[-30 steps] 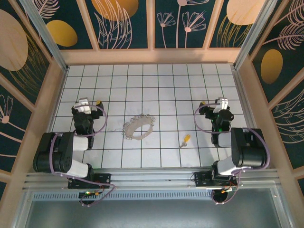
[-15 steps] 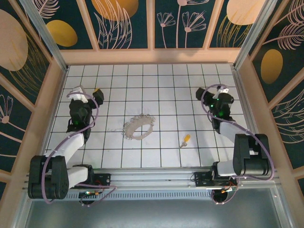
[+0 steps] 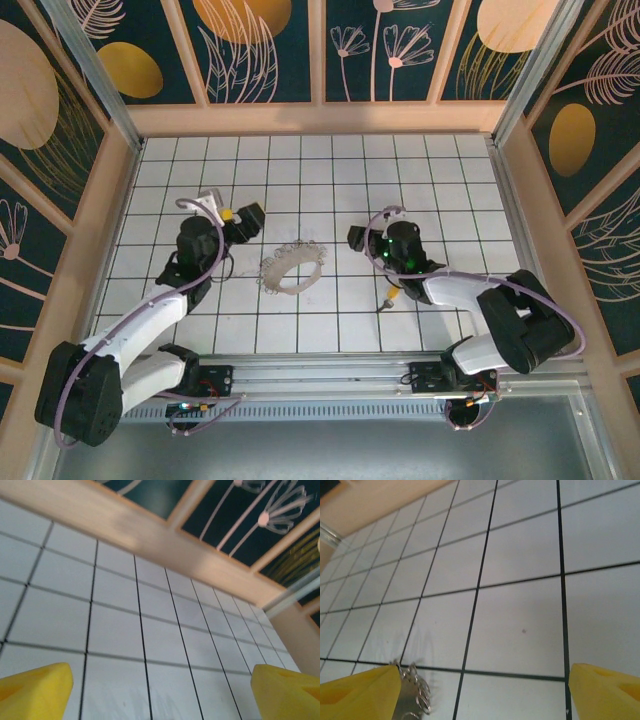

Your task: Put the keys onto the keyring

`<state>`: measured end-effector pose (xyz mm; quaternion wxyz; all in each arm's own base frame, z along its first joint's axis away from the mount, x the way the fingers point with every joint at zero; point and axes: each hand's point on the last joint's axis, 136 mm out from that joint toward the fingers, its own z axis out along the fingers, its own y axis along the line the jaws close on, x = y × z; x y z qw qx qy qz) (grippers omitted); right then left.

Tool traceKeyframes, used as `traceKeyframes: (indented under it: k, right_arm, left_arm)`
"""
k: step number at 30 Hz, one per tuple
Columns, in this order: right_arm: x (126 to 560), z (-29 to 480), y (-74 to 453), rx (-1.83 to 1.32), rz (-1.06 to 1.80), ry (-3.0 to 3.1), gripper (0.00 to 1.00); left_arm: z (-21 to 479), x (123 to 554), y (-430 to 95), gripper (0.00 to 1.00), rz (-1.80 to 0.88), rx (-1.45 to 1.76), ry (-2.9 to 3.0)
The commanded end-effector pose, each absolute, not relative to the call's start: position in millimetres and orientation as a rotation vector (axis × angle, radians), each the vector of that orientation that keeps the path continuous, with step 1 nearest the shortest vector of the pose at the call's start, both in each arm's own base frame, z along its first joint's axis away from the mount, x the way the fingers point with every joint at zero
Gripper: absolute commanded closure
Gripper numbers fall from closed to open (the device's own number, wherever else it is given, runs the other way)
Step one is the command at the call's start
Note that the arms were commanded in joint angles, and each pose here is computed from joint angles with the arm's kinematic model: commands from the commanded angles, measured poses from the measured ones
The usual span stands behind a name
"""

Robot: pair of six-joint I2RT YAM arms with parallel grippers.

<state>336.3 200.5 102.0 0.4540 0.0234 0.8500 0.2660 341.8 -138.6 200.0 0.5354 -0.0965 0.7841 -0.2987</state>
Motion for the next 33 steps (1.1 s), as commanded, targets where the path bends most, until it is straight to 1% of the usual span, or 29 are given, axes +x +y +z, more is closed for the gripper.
traceKeyframes:
  k: [1, 4, 6, 11, 15, 19, 28, 33]
  right_arm:
    - [332, 97, 210, 0.029, 0.678, 2.138, 0.13]
    - [328, 91, 206, 0.056, 0.629, 2.176, 0.1]
    - [323, 91, 206, 0.034, 0.63, 2.191, 0.11]
    - [306, 95, 209, -0.016, 0.715, 2.164, 0.13]
    - [306, 96, 214, -0.017, 0.749, 2.175, 0.15]
    - [306, 94, 220, -0.023, 0.779, 2.186, 0.17]
    - [295, 92, 239, -0.085, 0.904, 2.197, 0.28]
    - [285, 88, 254, -0.146, 0.943, 2.215, 0.3]
  left_arm:
    - [165, 326, -155, 0.09, -0.737, -0.253, 1.969]
    - [143, 312, -174, 0.09, -0.763, -0.22, 2.03]
    - [133, 305, -185, 0.1, -0.804, -0.203, 2.06]
    - [116, 290, -214, 0.08, -0.887, -0.146, 2.113]
    - [106, 282, -227, 0.08, -0.926, -0.132, 2.129]
    - [95, 280, -237, 0.07, -0.945, -0.113, 2.156]
    - [75, 283, -241, 0.06, -0.92, -0.113, 2.193]
    - [65, 288, -240, 0.06, -0.865, -0.099, 2.211]
